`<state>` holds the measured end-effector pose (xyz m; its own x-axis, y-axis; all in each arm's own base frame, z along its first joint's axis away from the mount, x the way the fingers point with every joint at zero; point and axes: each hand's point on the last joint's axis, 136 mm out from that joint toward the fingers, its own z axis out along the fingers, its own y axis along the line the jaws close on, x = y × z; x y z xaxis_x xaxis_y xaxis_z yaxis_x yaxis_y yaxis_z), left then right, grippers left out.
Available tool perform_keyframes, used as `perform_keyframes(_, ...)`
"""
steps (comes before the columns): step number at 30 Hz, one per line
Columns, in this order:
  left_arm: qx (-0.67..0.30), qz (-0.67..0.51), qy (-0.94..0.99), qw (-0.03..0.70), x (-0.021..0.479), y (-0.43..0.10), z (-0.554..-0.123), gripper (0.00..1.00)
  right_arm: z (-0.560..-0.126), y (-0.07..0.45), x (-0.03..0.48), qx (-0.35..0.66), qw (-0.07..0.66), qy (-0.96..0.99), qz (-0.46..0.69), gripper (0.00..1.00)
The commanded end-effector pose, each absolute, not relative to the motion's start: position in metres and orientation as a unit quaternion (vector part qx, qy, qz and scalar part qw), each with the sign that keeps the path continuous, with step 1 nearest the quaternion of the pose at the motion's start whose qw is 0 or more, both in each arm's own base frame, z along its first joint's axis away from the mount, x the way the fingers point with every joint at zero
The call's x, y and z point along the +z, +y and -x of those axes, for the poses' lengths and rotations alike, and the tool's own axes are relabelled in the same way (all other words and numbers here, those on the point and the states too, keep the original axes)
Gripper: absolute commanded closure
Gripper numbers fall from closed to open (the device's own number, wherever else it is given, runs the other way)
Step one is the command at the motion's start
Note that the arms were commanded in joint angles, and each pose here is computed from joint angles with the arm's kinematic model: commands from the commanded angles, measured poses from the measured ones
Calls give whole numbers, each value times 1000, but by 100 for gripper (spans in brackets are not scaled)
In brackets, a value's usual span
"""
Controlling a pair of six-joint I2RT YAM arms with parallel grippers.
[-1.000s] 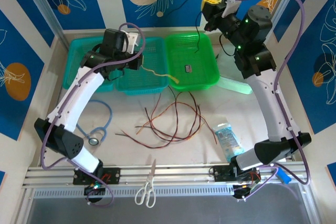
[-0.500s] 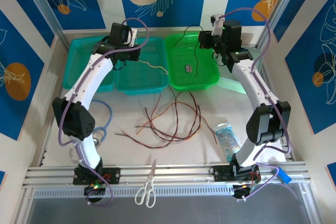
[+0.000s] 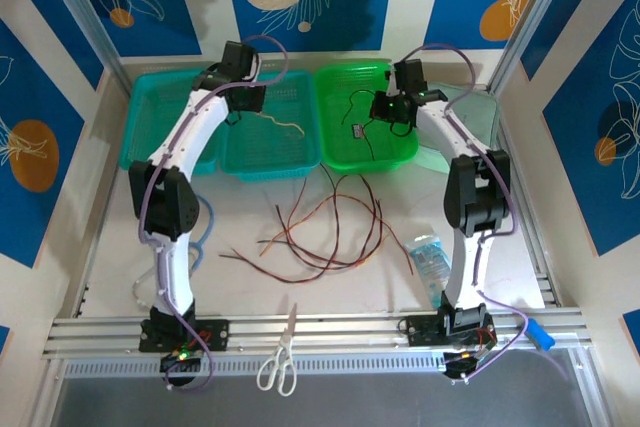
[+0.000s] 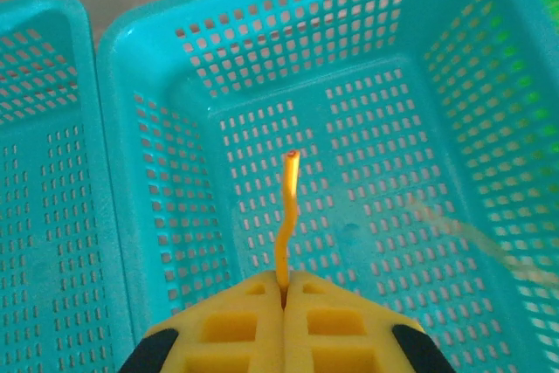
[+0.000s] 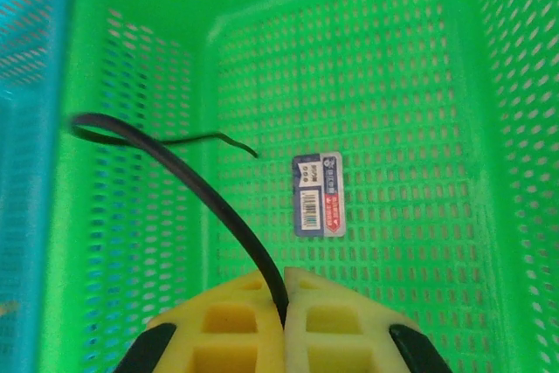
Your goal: Untangle the cables
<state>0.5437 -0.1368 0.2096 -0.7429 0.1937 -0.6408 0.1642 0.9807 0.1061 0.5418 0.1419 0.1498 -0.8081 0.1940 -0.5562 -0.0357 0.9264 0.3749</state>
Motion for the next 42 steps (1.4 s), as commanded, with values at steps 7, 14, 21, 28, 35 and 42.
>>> perform_keyframes(7,68,-120,956,260,144,-131,-549,97,-559,146,100,185,218,956,-70,100)
perform_keyframes(14,40,-135,959,248,131,-144,-552,41,-582,142,94,174,215,959,-67,91)
perform_keyframes(21,27,-125,955,268,172,-145,-546,26,-586,133,132,183,234,952,-69,46)
perform_keyframes(28,-2,-114,941,319,228,-153,-536,23,-574,132,197,185,285,939,-56,36)
perform_keyframes(35,-46,-130,933,334,268,-176,-500,23,-521,134,261,176,311,933,-48,36)
perform_keyframes(42,-122,-143,924,333,275,-202,-434,23,-416,134,250,142,292,944,-62,41)
